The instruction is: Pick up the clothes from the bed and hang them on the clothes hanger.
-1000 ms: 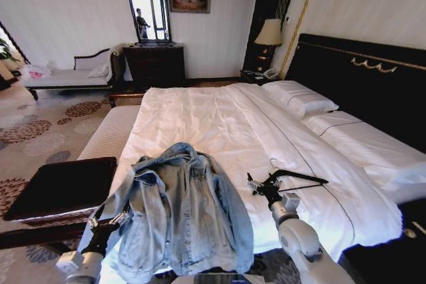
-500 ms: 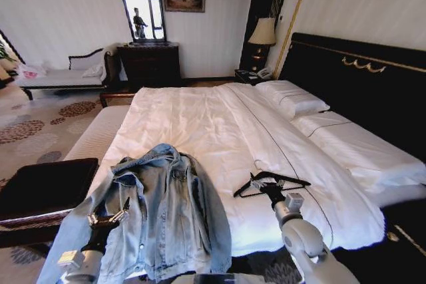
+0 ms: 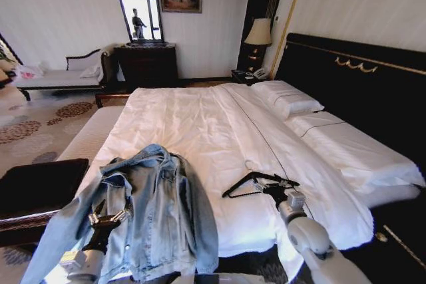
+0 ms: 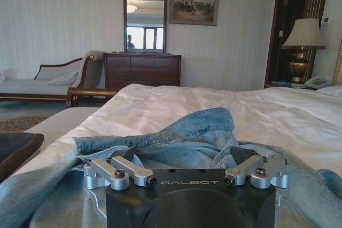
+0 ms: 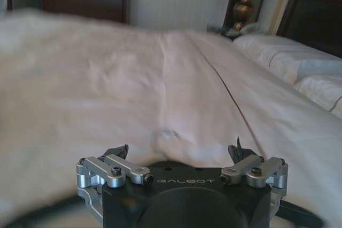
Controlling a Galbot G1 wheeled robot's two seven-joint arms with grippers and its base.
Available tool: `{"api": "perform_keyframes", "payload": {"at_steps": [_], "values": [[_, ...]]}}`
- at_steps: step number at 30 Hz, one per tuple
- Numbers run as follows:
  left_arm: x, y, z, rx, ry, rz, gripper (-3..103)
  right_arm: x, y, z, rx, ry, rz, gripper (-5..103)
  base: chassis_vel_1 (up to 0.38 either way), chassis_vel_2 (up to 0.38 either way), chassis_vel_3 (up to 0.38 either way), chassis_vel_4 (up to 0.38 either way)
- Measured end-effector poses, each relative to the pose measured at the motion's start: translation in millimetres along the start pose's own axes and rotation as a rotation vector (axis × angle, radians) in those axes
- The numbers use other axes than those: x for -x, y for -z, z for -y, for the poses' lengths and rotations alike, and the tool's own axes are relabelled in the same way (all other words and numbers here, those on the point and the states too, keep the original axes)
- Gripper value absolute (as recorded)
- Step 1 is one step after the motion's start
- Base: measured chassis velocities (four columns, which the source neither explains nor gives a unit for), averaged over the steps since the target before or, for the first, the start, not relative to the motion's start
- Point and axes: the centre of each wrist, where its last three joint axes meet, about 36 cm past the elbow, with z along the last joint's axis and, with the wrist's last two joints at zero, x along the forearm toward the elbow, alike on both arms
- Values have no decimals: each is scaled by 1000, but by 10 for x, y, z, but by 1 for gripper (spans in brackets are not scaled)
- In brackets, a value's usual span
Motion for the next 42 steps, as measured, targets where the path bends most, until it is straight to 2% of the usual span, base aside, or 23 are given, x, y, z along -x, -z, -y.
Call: {"api": "perform_keyframes", "payload": {"at_steps": [3,4,8,9,11,14,15,18,20,24,25,27,28,33,38,42], "values": [[-6,-9,-2,-4,7,-1,100,170,240,348,-138,40,-63,100,-24,0,9,2],[-6,-9,-2,-4,7,-1,100,170,240,348,-138,40,-63,100,0,0,0,0],[-16,-24,1,-12,16,0,100,426,808,755,-329,173,-158,100,0,0,0,0],[-16,-24,1,-12,16,0,100,426,808,755,-329,173,-158,100,0,0,0,0],[-25,-33,2,-18,24,2,100,532,1075,886,-440,262,-239,100,0,0,0,0],[-48,-51,9,-30,40,5,100,743,1243,909,-527,371,-351,100,0,0,0,0],[-48,-51,9,-30,40,5,100,743,1243,909,-527,371,-351,100,0,0,0,0],[-80,-69,17,-39,53,5,100,1020,1497,763,-570,487,-406,100,0,0,0,0],[-86,-73,22,-41,55,5,100,1087,1551,708,-583,511,-413,100,0,0,0,0],[-112,-71,2,-44,74,6,100,1595,1850,285,-702,587,-432,100,0,0,0,0],[-112,-71,2,-44,74,6,100,1595,1850,285,-702,587,-432,100,0,0,0,0],[-121,-52,-14,-43,81,11,100,1692,1896,222,-746,595,-453,100,0,0,0,0],[-136,-25,-36,-47,89,20,100,1765,1902,221,-788,596,-487,100,0,0,0,0],[-164,-32,-60,-58,107,29,100,1838,1832,402,-825,582,-571,100,0,0,0,0],[-165,-59,-37,-69,117,30,100,1943,1681,528,-835,560,-615,103,0,0,0,0],[-175,-82,-13,-79,124,27,100,2038,1445,535,-836,566,-648,97,0,0,0,0]]}}
